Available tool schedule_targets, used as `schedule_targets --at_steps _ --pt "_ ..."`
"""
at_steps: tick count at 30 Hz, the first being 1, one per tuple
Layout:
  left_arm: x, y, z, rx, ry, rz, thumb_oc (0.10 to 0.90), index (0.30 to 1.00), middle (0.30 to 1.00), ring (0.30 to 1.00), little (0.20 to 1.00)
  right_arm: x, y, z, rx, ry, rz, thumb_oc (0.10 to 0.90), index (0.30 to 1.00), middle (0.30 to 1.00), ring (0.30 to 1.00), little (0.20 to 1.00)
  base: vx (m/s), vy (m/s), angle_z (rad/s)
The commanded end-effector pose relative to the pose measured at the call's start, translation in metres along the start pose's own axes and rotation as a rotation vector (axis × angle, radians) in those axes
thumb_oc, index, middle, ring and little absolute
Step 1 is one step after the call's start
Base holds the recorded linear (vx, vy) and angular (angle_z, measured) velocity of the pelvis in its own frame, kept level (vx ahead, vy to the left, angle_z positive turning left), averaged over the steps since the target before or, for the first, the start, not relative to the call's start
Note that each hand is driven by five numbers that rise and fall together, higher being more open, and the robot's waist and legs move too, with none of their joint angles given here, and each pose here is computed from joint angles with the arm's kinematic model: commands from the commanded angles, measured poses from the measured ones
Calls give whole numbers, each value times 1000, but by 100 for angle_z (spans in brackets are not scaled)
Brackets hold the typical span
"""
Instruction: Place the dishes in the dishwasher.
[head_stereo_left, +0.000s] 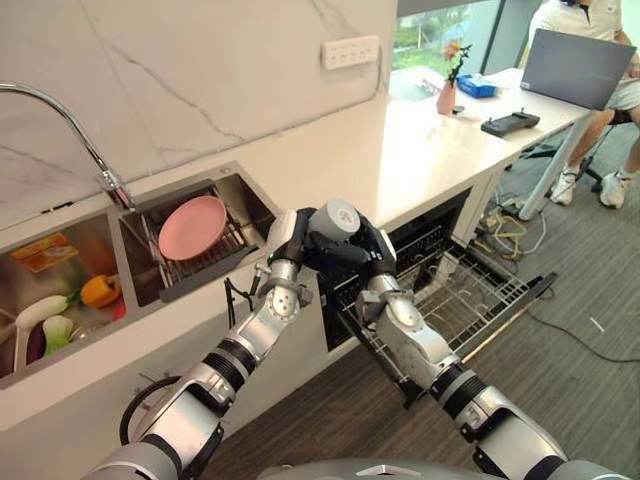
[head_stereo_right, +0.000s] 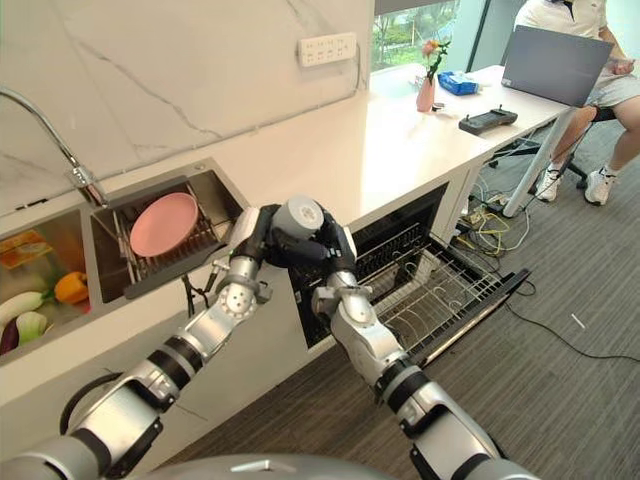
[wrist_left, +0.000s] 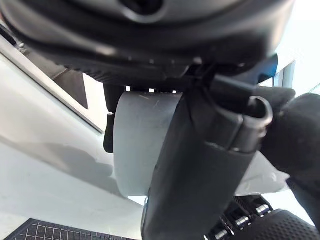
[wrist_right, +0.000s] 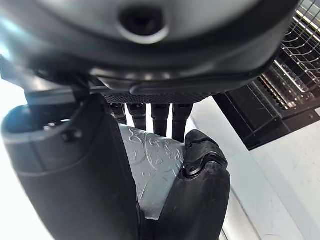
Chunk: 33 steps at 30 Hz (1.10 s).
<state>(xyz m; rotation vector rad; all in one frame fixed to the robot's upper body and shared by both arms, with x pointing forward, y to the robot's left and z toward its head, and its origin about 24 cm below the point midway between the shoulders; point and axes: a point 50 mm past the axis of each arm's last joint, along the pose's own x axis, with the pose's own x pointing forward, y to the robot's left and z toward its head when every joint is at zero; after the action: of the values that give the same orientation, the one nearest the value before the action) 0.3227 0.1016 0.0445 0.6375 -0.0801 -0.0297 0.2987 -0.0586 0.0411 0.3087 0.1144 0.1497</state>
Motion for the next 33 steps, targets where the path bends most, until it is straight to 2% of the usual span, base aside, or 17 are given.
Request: schedule_targets --at_steps 1,2,3,4,10,16,18,20,22,26,27,33 --pt "-6 -67 152 -82 -594 -199 400 300 300 300 300 6 132 95 207 -357 347 400 300 300 300 300 0 0 0" --pt "-6 -68 153 -83 -593 -195 400 300 300 300 300 6 131 97 206 -370 335 400 300 300 300 300 0 0 0" --pt "-6 -68 155 -83 -601 -183 762 844 844 844 844 7 128 105 191 -418 301 400 300 300 300 300 0 0 0" --pt "-6 -68 155 -82 -604 -182 800 900 900 900 900 7 126 109 182 -442 283 400 300 300 300 300 0 0 0" --pt "-8 -68 158 -77 -640 -182 800 900 900 900 900 9 103 140 68 -649 135 400 300 300 300 300 0 0 0" --pt "-10 -63 155 -56 -671 -179 800 900 900 900 900 3 75 163 108 -776 9 400 300 300 300 300 1 3 1" --pt "-8 -52 146 -51 -656 -150 800 900 900 900 900 -11 58 186 232 -886 -46 400 300 300 300 300 38 4 0" --pt "-8 -47 144 -48 -660 -147 800 900 900 900 900 -19 52 194 226 -944 -69 400 300 300 300 300 16 -2 0" --pt "-12 -34 142 -65 -694 -140 800 900 900 900 900 -34 33 216 183 -1096 -163 400 300 300 300 300 35 -16 1" --pt "-18 -24 137 -66 -715 -135 800 900 900 900 900 -48 18 231 173 -1216 -264 400 300 300 300 300 0 0 0" --pt "-20 -19 132 -76 -717 -130 800 900 900 900 900 -56 4 241 133 -1289 -334 400 300 300 300 300 0 0 0" --pt "-30 -4 116 -103 -704 -128 800 900 900 900 900 -67 -22 245 23 -1364 -470 400 300 300 300 300 3 -12 9"
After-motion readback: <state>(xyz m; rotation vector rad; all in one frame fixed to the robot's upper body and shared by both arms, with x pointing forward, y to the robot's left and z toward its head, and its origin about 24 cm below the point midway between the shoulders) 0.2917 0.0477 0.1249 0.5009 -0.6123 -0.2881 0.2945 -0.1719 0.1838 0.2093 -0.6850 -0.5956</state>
